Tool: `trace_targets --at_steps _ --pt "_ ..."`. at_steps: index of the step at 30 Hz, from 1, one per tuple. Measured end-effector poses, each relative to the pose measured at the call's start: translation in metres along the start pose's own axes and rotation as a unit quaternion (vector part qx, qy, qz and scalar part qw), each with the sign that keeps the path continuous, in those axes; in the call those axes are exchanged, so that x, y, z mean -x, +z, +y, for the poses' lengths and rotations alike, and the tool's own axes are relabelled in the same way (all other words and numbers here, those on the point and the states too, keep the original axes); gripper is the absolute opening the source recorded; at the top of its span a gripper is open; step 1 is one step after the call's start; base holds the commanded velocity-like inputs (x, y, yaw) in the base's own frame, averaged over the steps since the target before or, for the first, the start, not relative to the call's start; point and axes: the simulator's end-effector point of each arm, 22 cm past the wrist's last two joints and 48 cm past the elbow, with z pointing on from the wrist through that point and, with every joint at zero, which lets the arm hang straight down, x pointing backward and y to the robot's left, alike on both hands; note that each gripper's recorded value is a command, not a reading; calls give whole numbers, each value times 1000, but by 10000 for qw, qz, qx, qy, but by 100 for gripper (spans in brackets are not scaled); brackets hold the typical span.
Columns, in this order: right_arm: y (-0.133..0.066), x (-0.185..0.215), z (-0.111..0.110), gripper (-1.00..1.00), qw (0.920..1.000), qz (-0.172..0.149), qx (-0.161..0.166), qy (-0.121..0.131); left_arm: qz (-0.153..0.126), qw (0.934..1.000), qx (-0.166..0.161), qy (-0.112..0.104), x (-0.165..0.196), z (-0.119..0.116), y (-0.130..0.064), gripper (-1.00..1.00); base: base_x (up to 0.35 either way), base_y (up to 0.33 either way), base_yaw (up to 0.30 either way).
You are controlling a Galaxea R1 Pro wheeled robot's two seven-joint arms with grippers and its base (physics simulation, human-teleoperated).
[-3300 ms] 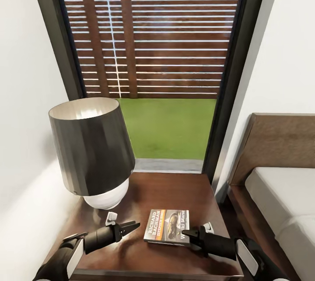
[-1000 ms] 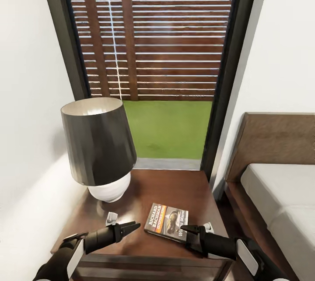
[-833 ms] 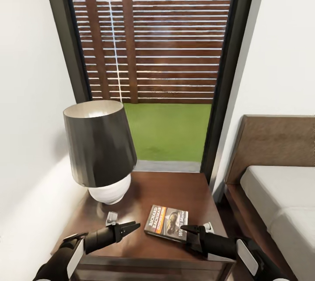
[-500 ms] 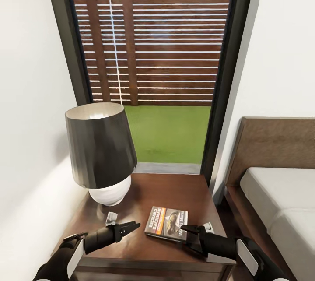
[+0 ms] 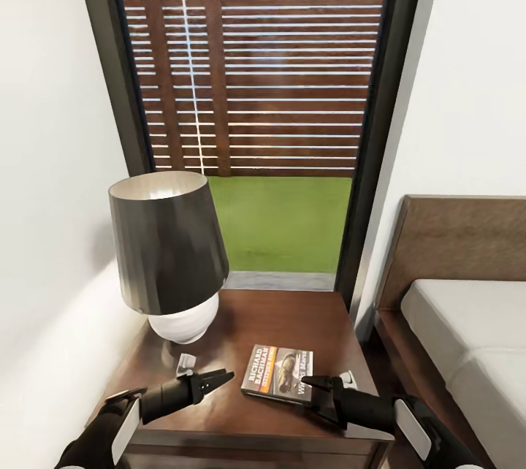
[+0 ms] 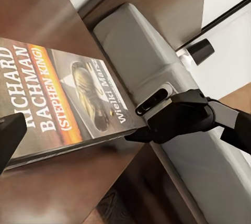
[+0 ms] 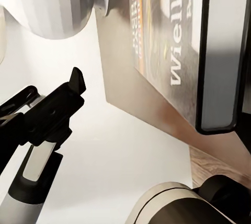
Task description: In the bedroom, move the book from the bed onto either nightstand, and place the two sandals side by side next to the bed.
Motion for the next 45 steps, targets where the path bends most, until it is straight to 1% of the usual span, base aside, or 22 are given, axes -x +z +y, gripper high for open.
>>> trace_targets --at_steps 16,19,41,45 --pt "0 0 0 100 10000 0 1 0 2 10000 0 -5 0 0 0 100 0 0 0" --pt "1 -1 -6 100 10000 17 -28 51 26 10000 16 -60 -4 4 0 100 0 0 0" --pt "1 -1 -6 100 10000 16 -23 55 17 10000 18 -61 -4 5 0 100 0 0 0" --pt "1 -1 -6 100 10000 18 -23 57 18 10000 19 -64 -4 5 0 100 -125 0 0"
